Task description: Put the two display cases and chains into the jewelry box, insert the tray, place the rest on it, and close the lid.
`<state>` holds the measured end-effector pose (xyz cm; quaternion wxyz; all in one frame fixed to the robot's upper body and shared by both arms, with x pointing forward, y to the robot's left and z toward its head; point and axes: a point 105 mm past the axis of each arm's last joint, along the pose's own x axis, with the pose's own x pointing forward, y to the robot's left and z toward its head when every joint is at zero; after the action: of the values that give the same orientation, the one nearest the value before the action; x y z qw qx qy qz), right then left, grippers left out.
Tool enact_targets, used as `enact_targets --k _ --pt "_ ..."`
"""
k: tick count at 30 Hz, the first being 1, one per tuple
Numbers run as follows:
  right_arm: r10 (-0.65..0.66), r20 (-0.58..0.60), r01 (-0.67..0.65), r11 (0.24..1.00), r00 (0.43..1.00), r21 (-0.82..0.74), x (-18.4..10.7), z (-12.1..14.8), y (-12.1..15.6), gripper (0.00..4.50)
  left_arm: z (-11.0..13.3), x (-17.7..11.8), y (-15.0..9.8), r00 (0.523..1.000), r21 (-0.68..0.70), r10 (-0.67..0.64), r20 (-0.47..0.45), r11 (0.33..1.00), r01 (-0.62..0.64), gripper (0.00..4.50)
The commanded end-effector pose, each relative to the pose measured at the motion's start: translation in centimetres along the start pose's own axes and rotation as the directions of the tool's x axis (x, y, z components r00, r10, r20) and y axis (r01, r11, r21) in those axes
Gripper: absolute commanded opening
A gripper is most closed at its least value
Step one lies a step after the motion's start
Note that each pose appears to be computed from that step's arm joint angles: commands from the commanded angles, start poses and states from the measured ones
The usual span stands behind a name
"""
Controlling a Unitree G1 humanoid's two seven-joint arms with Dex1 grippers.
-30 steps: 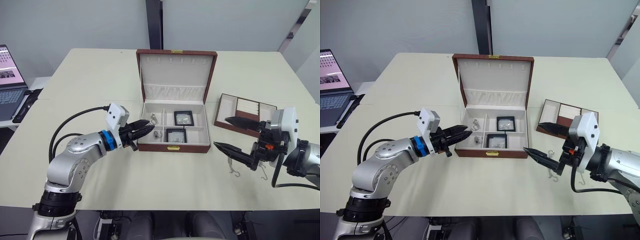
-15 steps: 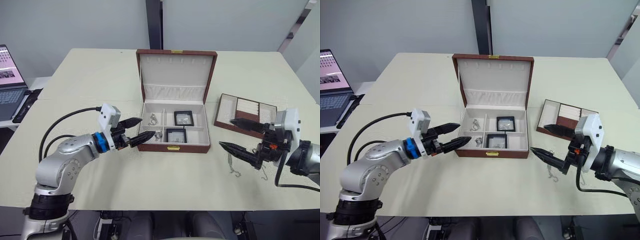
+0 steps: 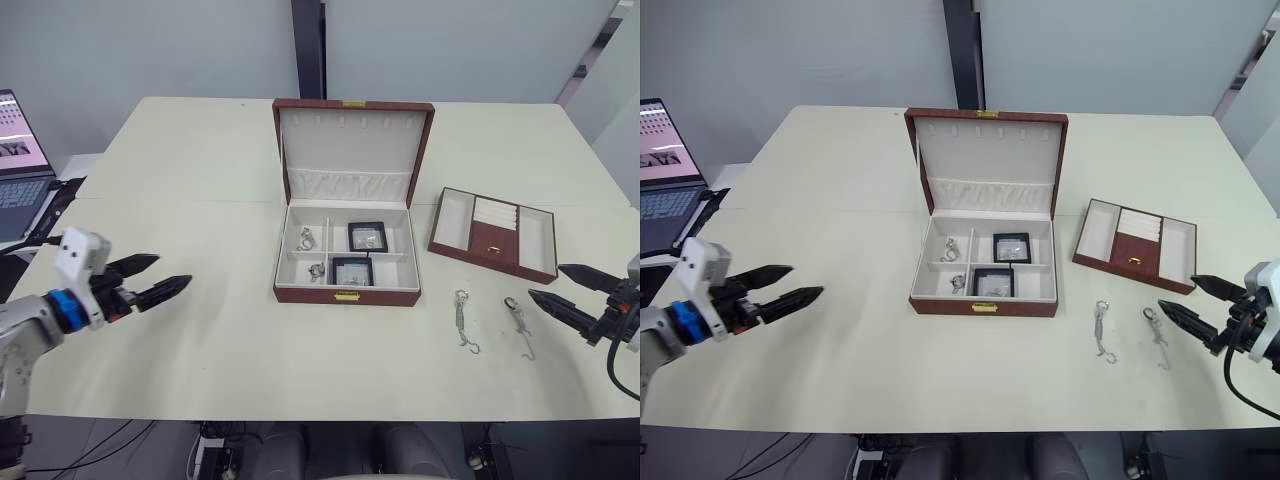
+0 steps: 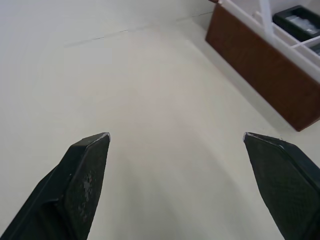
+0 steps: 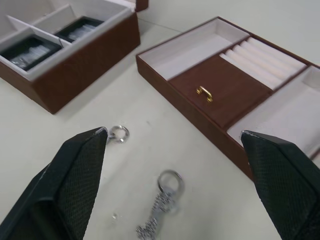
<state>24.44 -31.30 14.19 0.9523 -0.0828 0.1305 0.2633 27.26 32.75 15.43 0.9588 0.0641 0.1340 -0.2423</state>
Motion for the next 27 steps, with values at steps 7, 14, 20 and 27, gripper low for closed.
enact_targets --k 7,14,20,27 --pt "-0.081 -0.017 0.081 0.996 0.997 -0.03 -0.8 -1.7 -2.7 4.5 -0.4 -4.4 2.5 0.982 0.048 0.189 0.003 0.981 -0.189 4.43" --pt "-0.075 -0.031 0.074 0.997 0.997 -0.03 -0.2 -2.2 -3.3 4.5 -1.2 -5.3 2.3 0.974 0.032 0.228 -0.001 0.973 -0.228 4.43" --pt "-0.058 -0.026 0.057 0.997 0.998 -0.044 0.2 -1.7 -3.4 4.5 -1.3 -5.5 2.3 0.969 0.03 0.247 0.0 0.969 -0.247 4.43" --pt "-0.046 -0.028 0.045 0.998 0.999 -0.054 0.5 -1.4 -3.4 4.5 -1.4 -5.7 2.3 0.966 0.025 0.257 0.001 0.966 -0.257 4.43"
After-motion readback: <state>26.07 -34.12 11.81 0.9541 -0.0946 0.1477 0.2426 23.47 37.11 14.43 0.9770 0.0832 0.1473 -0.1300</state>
